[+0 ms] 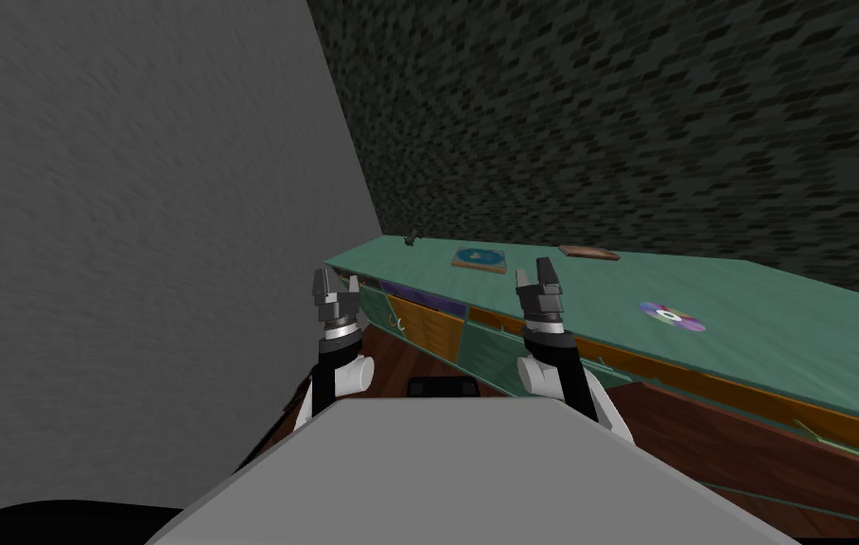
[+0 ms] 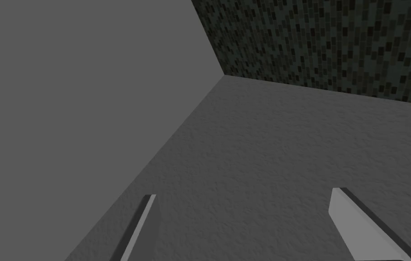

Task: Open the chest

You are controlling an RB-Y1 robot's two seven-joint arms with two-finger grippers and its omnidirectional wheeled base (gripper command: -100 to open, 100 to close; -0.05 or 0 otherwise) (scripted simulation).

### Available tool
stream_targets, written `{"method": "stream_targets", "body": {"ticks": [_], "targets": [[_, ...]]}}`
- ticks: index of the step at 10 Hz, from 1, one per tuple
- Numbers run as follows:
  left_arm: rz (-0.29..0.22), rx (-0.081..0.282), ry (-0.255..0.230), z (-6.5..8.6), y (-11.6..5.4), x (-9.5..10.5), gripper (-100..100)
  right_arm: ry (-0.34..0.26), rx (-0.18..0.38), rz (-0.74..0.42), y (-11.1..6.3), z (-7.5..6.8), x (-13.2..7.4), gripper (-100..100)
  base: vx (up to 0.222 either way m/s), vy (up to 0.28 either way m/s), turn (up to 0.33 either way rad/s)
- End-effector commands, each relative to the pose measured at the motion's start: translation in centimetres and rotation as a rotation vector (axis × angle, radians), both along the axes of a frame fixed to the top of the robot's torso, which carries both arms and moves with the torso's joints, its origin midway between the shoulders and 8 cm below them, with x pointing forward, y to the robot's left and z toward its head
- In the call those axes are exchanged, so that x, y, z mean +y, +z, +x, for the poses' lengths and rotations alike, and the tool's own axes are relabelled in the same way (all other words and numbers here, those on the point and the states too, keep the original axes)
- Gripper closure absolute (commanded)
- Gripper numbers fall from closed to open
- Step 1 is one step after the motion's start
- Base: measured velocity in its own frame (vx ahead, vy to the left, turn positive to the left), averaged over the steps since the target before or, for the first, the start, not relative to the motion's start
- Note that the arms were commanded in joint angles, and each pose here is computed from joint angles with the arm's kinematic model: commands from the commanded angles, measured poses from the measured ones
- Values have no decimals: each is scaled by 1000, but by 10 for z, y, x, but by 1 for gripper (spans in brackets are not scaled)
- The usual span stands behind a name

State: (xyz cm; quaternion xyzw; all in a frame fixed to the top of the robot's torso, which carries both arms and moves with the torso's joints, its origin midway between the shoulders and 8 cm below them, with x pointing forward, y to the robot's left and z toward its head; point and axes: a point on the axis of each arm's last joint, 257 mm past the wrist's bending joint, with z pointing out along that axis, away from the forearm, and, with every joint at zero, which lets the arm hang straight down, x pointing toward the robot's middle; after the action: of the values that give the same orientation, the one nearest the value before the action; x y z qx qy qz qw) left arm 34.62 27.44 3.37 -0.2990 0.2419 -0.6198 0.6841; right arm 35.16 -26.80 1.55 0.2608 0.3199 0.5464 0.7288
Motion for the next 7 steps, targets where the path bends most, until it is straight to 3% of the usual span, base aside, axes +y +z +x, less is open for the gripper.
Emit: {"method": "stream_targets", "body": {"ticks": [1,7], "targets": [[0,0,0,0,0,0,0,0,0,0,0,0,0,0,0,0,0],[0,0,0,0,0,0,0,0,0,0,0,0,0,0,0,0,0]]}}
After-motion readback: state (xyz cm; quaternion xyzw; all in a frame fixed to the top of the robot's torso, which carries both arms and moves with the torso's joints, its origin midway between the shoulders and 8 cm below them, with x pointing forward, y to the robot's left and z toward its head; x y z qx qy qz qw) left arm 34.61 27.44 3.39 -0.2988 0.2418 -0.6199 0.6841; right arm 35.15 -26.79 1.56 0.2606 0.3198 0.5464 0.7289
